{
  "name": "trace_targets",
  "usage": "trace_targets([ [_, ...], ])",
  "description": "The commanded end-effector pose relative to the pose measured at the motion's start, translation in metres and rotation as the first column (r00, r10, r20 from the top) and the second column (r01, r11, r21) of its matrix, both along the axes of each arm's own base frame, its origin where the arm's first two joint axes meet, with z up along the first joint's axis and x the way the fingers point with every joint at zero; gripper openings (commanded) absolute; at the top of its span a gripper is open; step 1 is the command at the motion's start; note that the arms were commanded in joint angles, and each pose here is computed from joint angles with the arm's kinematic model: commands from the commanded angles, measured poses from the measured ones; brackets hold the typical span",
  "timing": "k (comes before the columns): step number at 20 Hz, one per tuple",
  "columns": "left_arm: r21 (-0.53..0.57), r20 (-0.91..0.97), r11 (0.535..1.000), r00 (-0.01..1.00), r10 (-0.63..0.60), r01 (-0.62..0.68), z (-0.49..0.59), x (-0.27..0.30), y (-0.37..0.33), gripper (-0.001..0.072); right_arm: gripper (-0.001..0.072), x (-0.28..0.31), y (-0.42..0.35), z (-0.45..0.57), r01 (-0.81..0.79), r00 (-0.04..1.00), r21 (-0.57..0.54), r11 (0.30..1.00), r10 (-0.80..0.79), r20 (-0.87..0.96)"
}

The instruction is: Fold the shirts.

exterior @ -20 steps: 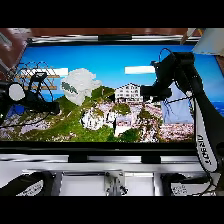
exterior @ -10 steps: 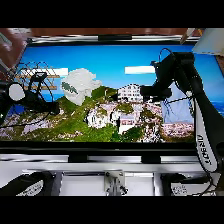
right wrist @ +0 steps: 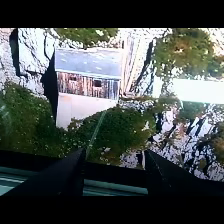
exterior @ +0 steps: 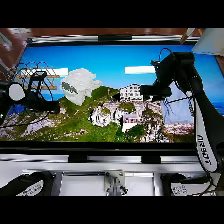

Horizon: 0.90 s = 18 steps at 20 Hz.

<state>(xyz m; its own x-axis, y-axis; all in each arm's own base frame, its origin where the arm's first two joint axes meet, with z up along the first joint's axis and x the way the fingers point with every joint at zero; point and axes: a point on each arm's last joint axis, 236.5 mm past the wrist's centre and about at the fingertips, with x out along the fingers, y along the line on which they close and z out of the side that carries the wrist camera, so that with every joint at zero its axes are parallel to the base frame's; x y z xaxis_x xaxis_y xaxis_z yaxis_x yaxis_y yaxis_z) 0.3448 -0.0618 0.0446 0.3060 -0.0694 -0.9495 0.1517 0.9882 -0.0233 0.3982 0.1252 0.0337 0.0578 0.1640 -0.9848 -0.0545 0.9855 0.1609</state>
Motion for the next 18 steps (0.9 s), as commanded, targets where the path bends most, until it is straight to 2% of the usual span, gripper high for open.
trace_targets([
  [1, -0.050, 0.095, 0.999, 0.995, 0.007, -0.002, 0.009, 0.021, -0.011, 0.0596, 0.0511, 0.014, 0.003, 0.002, 0.008, 0.998, 0.014, 1.000, -0.009, 0.057],
  [3, -0.140, 0.109, 0.990, 0.994, 0.023, -0.007, 0.013, 0.025, -0.029, 0.0592, 0.0511, 0.016, 0.002, 0.002, -0.004, 0.998, 0.010, 1.000, 0.003, 0.070],
  [5, -0.254, 0.154, 0.960, 0.976, 0.157, -0.114, 0.015, 0.053, -0.041, 0.0577, 0.0511, 0.026, 0.001, 0.003, -0.021, 0.993, -0.001, 1.000, 0.021, 0.115],
  [6, -0.291, 0.146, 0.943, 0.967, 0.209, -0.160, 0.007, 0.066, -0.042, 0.0638, 0.0511, 0.031, -0.001, 0.004, -0.020, 0.991, -0.009, 1.000, 0.021, 0.135],
  [7, -0.310, 0.120, 0.931, 0.964, 0.237, -0.191, -0.006, 0.078, -0.042, 0.0682, 0.0511, 0.035, -0.002, 0.004, -0.018, 0.988, -0.015, 1.000, 0.020, 0.155],
  [10, -0.323, 0.001, 0.905, 0.956, 0.293, -0.277, -0.058, 0.112, -0.036, 0.0683, 0.0513, 0.037, -0.002, 0.005, -0.039, 0.985, -0.020, 0.999, 0.042, 0.167],
  [11, -0.317, -0.023, 0.902, 0.953, 0.301, -0.292, -0.073, 0.123, -0.034, 0.0684, 0.0627, 0.035, -0.002, 0.004, -0.055, 0.986, -0.021, 0.998, 0.058, 0.157],
  [12, -0.312, -0.035, 0.901, 0.952, 0.305, -0.300, -0.084, 0.135, -0.033, 0.0684, 0.0686, 0.031, -0.001, 0.004, -0.072, 0.986, -0.018, 0.997, 0.074, 0.147],
  [16, -0.320, -0.031, 0.898, 0.951, 0.309, -0.302, -0.102, 0.174, -0.036, 0.0663, 0.0686, 0.029, 0.002, 0.004, -0.086, 0.986, -0.008, 0.996, 0.086, 0.140],
  [17, -0.336, -0.033, 0.891, 0.950, 0.312, -0.305, -0.103, 0.180, -0.040, 0.0567, 0.0685, 0.032, 0.002, 0.004, -0.084, 0.985, -0.006, 0.996, 0.084, 0.151],
  [18, -0.352, -0.033, 0.885, 0.949, 0.314, -0.306, -0.101, 0.184, -0.043, 0.0257, 0.0684, 0.034, 0.003, 0.005, -0.082, 0.984, -0.005, 0.997, 0.082, 0.159],
])
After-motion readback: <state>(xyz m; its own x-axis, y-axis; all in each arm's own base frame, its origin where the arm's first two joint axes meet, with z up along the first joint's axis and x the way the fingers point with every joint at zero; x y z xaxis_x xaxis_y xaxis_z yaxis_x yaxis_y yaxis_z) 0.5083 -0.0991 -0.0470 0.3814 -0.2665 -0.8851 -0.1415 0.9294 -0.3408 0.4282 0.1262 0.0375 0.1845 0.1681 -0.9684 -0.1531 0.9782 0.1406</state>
